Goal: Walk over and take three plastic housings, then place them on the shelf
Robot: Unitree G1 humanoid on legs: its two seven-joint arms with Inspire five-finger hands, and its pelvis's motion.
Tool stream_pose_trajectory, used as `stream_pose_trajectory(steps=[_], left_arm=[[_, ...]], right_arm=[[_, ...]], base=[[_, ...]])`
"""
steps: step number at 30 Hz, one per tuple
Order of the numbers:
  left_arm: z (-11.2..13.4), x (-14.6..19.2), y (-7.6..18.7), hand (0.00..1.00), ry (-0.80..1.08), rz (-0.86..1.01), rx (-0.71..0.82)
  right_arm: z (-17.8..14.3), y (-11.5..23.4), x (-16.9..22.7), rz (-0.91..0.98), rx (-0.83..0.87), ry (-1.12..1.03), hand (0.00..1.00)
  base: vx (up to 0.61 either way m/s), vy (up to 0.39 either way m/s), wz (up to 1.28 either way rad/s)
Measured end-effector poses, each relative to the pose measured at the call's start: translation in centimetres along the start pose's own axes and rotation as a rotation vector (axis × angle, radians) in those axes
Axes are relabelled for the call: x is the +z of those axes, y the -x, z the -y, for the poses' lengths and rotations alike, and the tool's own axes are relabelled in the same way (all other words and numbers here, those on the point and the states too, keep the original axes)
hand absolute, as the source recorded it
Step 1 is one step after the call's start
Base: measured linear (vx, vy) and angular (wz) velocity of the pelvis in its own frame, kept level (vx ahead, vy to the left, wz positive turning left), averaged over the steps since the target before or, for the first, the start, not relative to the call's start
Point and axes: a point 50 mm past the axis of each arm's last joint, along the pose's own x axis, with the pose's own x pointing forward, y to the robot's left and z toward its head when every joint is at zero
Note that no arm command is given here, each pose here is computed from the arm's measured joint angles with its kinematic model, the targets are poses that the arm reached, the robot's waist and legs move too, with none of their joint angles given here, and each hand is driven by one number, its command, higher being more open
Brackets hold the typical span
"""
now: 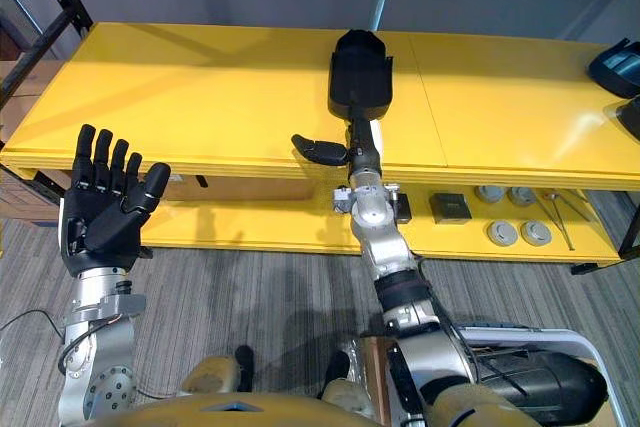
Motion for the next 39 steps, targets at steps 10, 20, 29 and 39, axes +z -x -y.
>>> stream_pose_trajectory(steps=[10,20,29,39], left_arm=[[-0.1,0.2,0.1,1.0,-0.002,0.017,-0.003],[2.4,-0.1,-0.8,1.0,0.101,0.027,-0.195],[5.6,-3.8,-2.8,1.0,0.051,-0.112,-0.332],[8.5,-4.0,-3.9,1.0,0.031,-0.102,-0.375]], right_arm=[[-0.3,4.1,1.9,0.152,0.03,-0.104,1.0],[3.7,8.8,-0.9,0.08,-0.186,-0.196,1.0],[13.9,18.9,-2.3,-0.008,-0.61,-0.033,1.0],[12.4,19.7,-2.1,0.048,-0.46,-0.144,1.0]], base=[[-0.01,0.005,-0.13],[-0.02,0.011,-0.27],[-0.02,0.065,-1.15],[0.0,-0.024,-0.5]])
